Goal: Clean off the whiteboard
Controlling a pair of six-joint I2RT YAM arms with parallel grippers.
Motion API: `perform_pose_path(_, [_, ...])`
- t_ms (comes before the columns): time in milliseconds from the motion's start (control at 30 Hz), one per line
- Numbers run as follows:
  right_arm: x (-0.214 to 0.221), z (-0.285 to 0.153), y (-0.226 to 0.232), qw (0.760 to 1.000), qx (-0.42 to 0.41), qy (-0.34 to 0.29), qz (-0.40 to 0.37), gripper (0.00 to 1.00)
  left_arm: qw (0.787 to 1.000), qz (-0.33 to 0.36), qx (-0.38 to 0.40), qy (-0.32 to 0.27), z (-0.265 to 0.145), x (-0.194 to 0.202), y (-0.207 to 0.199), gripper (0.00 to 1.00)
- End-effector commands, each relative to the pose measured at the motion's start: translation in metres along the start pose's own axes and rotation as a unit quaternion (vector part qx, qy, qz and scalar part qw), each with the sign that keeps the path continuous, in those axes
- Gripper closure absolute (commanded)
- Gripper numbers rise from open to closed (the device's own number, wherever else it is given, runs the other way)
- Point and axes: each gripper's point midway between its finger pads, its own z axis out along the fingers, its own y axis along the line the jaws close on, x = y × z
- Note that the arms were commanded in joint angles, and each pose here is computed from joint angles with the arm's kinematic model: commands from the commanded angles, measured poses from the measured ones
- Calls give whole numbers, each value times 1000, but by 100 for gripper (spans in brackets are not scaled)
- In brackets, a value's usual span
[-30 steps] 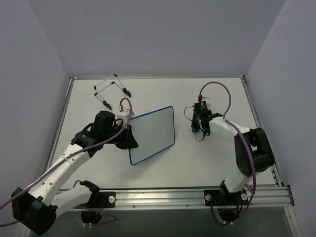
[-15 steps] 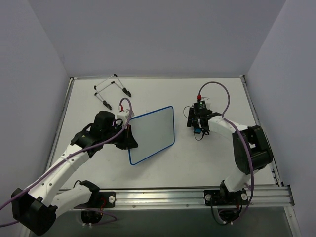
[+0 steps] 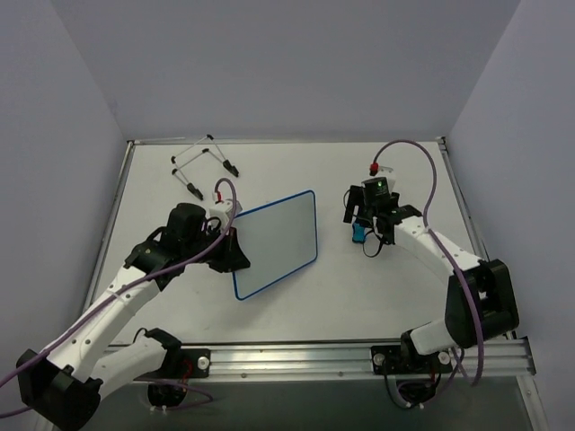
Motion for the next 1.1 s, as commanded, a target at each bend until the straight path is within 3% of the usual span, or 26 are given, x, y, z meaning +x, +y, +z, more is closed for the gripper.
perform_pose_path(0, [-3, -21, -20, 1000, 24, -10, -2, 25, 996, 42, 25, -79, -19, -34, -18, 98])
perform_pose_path(233, [-18, -62, -23, 998, -3, -57, 14, 23, 992, 54, 27, -113, -34, -51, -21, 98])
perform_pose_path(600, [-33, -100, -5, 990, -85, -111, 28, 21, 975, 104, 2, -195, -72, -128, -29, 98])
perform_pose_path(667, [-31, -101, -2, 989, -97, -111, 30, 21, 975, 103, -2, -199, -70, -141, -20, 98])
perform_pose_path(833, [-30, -103, 1, 987, -107, -113, 28, 20, 953, 101, 10, -284, -99, -200, -10, 98])
perform_pose_path(1067, [-34, -111, 4, 984, -121, -128, 29, 20, 940, 124, -17, -318, -125, -250, 28, 98])
